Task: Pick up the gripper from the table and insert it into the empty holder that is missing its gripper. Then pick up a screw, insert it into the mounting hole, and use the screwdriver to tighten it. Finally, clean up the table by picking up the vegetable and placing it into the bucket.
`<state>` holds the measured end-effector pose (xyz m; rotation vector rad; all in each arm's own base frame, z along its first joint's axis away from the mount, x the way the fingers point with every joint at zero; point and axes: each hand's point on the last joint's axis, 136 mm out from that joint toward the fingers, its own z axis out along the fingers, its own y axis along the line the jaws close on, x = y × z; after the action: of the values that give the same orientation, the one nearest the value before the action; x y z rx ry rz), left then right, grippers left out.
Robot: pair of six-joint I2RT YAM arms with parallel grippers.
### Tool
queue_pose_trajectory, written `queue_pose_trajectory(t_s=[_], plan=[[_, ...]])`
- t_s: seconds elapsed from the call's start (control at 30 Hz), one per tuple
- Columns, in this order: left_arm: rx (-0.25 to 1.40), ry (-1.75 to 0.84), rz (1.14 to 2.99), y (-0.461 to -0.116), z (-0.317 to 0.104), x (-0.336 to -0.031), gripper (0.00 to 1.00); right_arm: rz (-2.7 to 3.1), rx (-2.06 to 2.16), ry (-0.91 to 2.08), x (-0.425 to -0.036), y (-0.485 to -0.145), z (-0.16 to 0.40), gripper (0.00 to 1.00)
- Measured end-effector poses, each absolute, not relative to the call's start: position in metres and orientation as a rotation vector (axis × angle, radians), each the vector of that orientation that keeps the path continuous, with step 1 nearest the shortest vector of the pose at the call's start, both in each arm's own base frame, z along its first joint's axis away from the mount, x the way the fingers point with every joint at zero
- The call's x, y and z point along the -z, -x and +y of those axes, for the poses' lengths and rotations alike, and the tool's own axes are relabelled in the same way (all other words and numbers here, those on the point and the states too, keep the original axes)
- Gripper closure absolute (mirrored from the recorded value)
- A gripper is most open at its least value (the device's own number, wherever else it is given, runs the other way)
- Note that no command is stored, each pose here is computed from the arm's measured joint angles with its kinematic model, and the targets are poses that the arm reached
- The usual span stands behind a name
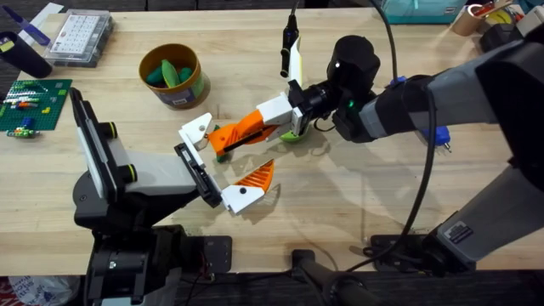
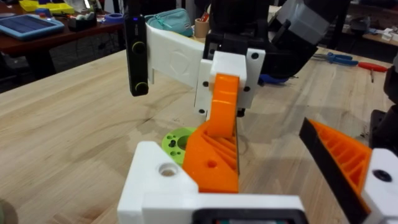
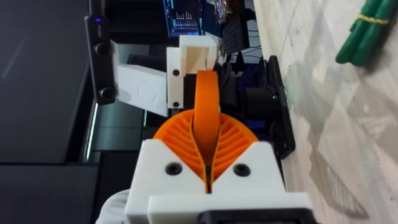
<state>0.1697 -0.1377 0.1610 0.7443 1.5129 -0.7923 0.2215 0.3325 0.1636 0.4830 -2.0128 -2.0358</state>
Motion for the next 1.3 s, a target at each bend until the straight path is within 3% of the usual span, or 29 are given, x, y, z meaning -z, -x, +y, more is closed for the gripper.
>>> queue_pose_trajectory(t_s=[1.3], plan=[[0.783, -0.735, 1.515, -0.171, -0.136, -0.161, 0.015, -2.022, 2.09, -0.577, -0.173, -0.226, 0.341, 0.982]])
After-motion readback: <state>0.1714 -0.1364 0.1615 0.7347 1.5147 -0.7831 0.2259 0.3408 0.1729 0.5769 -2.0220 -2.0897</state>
